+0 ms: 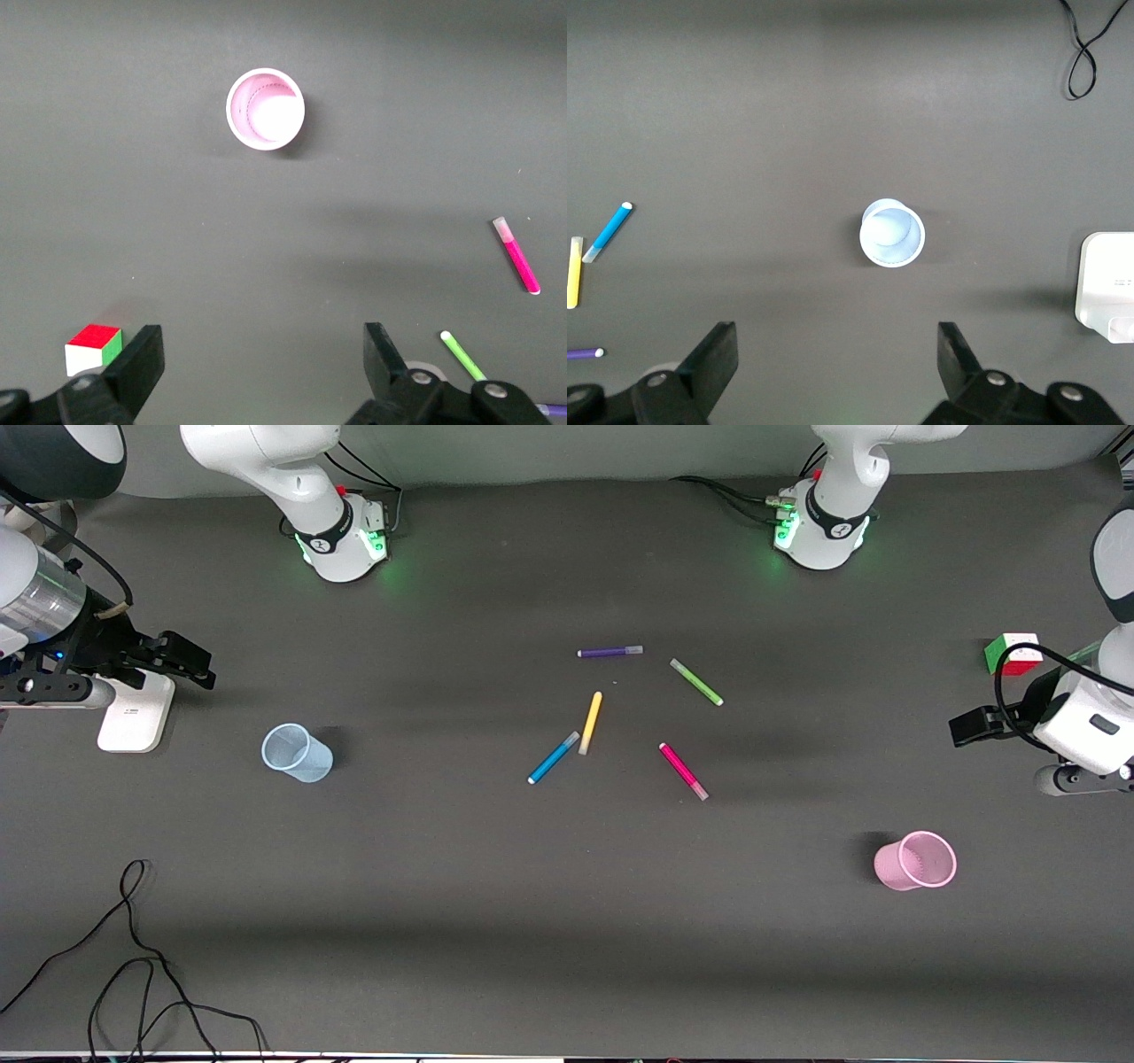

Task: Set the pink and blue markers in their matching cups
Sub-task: 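Move the right gripper toward the blue marker while the left gripper starts reaching, then lower the right gripper onto the blue marker while the left gripper reaches the pink marker, then close the right gripper on the blue marker while the left gripper grasps the pink marker, then carry the blue marker with the right gripper over the light blue cup, then lower the blue marker into the cup while the left gripper carries the pink marker, then release the blue marker into the cup while the left gripper lowers the pink marker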

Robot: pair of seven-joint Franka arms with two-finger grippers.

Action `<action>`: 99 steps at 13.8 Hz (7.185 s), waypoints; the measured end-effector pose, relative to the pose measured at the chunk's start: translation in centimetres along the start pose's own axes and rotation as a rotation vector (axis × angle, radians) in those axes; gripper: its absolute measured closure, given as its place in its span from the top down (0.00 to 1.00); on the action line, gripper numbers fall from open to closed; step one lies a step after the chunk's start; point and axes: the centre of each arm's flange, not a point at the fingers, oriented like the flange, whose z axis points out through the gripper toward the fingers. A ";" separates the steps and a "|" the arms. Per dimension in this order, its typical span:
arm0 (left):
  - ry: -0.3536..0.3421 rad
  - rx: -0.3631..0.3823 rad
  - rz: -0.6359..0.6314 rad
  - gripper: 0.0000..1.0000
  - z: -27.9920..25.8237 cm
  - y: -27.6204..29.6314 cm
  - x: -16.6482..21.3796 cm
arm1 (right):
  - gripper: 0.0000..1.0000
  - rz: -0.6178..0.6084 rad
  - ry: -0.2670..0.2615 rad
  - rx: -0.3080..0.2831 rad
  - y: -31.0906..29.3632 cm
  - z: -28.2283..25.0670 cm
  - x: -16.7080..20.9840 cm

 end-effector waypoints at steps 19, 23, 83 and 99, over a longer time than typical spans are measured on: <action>-0.135 -0.074 -0.002 1.00 11.7 16.5 1.6 | 1.00 0.591 -0.334 0.251 -34.0 33.7 4.9; -0.158 -0.090 -0.147 0.99 20.8 22.4 3.0 | 0.97 0.667 -0.366 0.239 -36.0 41.1 3.6; -0.462 -0.529 -0.412 0.17 16.3 -2.1 11.0 | 0.93 -0.127 0.367 -0.016 4.8 26.7 -1.9; -0.456 -1.061 -0.354 0.17 32.1 -15.4 12.0 | 1.00 -0.132 0.151 0.000 4.5 19.2 1.3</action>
